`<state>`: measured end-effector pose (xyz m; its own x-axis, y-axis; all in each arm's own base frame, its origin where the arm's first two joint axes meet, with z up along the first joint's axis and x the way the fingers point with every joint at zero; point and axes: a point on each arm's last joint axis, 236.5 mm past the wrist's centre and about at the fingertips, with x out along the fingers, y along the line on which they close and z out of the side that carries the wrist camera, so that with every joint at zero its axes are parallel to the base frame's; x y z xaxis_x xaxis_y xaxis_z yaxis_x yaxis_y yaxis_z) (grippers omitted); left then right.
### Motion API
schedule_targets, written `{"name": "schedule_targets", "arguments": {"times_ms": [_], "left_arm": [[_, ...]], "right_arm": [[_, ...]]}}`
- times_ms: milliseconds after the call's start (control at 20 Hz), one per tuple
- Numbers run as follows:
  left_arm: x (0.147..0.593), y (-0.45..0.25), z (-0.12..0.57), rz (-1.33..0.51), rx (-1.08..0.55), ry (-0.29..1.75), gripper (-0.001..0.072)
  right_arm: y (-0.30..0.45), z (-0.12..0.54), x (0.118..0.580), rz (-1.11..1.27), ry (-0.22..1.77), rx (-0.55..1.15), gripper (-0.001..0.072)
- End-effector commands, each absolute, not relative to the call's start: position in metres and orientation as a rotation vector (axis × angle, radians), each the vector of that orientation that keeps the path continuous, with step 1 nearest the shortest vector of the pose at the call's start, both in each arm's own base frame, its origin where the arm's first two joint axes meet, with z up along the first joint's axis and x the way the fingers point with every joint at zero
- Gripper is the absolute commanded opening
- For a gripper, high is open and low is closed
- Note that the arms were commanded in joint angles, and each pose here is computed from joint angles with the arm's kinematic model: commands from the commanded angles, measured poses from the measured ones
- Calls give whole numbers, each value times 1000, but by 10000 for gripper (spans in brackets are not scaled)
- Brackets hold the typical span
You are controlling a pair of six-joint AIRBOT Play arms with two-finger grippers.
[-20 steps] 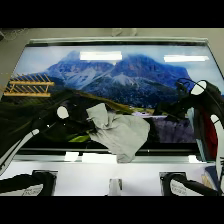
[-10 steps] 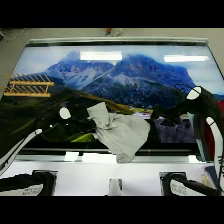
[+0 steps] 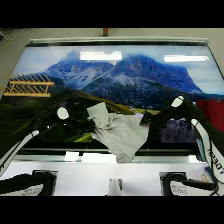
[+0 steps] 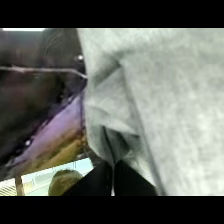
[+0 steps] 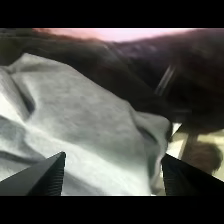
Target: Fold the shirts.
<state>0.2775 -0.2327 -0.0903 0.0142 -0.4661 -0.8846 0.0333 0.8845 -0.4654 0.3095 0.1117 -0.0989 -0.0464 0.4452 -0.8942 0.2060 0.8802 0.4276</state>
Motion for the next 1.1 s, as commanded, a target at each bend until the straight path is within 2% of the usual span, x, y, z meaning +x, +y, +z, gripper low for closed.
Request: {"name": "schedule_targets", "arguments": {"times_ms": [0, 50, 150, 300, 400, 500, 600, 700, 800, 900, 1050], "left_arm": [[280, -234, -78, -419, -363, 1485, 33], [281, -234, -75, -427, -352, 1471, 33], [287, -225, -63, -441, -294, 1427, 33], [314, -187, -17, -409, -184, 1336, 32], [350, -142, 50, -330, -111, 1171, 32], [381, -107, 150, -270, -140, 934, 32], [385, -103, 281, -305, -194, 621, 33], [360, -107, 407, -355, -196, 294, 32], [318, -100, 506, -374, -206, 22, 32], [283, -96, 551, -395, -252, -93, 32], [258, -110, 566, -475, -280, -126, 33]], "right_arm": [[125, -108, 330, 205, 1537, 477, 365], [125, -107, 332, 193, 1533, 494, 25], [122, -97, 342, 190, 1501, 479, 23], [101, -33, 384, 203, 1318, 307, 22], [74, 60, 424, 170, 1058, 148, 23], [56, 183, 443, 135, 743, 72, 23], [60, 308, 423, 167, 449, 96, 23], [65, 423, 375, 218, 150, 141, 23], [55, 500, 315, 211, -84, 132, 24], [50, 529, 271, 215, -184, 142, 24], [51, 528, 242, 231, -165, 180, 24]]}}
